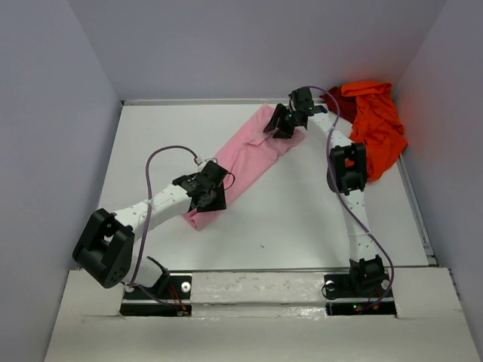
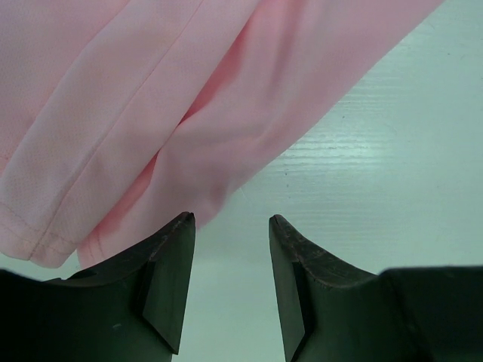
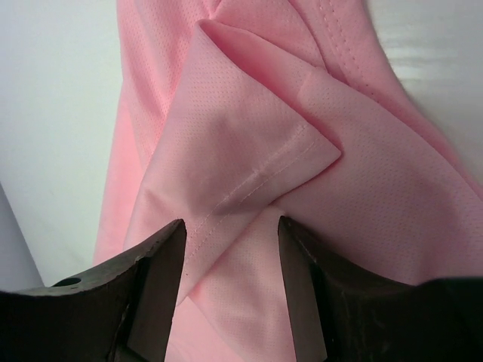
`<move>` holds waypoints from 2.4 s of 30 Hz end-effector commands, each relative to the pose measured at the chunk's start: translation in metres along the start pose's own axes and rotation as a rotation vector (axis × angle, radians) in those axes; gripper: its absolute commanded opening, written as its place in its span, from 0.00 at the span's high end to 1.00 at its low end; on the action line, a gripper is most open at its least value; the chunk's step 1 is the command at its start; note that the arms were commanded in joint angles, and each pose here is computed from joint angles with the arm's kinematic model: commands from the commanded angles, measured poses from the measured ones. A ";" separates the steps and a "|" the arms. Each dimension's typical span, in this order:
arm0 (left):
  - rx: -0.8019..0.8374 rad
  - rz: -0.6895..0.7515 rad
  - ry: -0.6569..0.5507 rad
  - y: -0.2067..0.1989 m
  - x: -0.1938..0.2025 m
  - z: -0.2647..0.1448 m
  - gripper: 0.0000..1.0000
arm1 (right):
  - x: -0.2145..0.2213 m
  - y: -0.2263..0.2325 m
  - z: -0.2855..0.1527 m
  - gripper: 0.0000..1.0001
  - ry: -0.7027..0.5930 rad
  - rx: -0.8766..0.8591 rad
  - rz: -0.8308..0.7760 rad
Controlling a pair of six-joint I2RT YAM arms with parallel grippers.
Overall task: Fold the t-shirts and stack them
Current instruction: Rotate the rectangle-folded T-shirt at the center of the board.
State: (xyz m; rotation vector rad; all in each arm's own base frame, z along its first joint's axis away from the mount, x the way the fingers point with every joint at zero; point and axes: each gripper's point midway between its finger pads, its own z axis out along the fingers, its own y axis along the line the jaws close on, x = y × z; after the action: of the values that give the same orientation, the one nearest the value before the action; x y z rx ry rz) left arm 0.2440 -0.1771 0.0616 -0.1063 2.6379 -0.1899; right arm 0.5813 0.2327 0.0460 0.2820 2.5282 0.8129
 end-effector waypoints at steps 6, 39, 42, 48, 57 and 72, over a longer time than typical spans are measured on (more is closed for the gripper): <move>0.071 0.001 -0.064 -0.016 -0.015 -0.033 0.46 | -0.006 0.035 0.028 0.41 -0.039 -0.267 -0.112; 0.138 -0.157 -0.635 -0.025 -0.203 -0.226 0.44 | 0.174 0.227 -0.101 0.45 0.112 -0.405 -0.568; 0.125 -0.177 -0.683 -0.015 -0.216 -0.244 0.44 | 0.230 0.230 -0.088 0.46 0.206 -0.402 -0.609; 0.077 -0.213 -0.728 0.007 -0.226 -0.260 0.44 | 0.297 0.217 -0.073 0.47 0.315 -0.367 -0.623; 0.096 -0.233 -0.700 0.012 -0.218 -0.250 0.44 | 0.333 0.200 -0.067 0.47 0.393 -0.368 -0.605; 0.106 -0.217 -0.667 0.009 -0.212 -0.239 0.44 | 0.374 0.149 -0.040 0.48 0.507 -0.256 -0.569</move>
State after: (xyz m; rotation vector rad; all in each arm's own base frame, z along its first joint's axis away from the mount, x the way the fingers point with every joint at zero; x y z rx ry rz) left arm 0.3187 -0.1195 0.3619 -0.3606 1.9671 -0.2863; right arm 0.2526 0.4644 0.0383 -0.7823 2.6400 1.0955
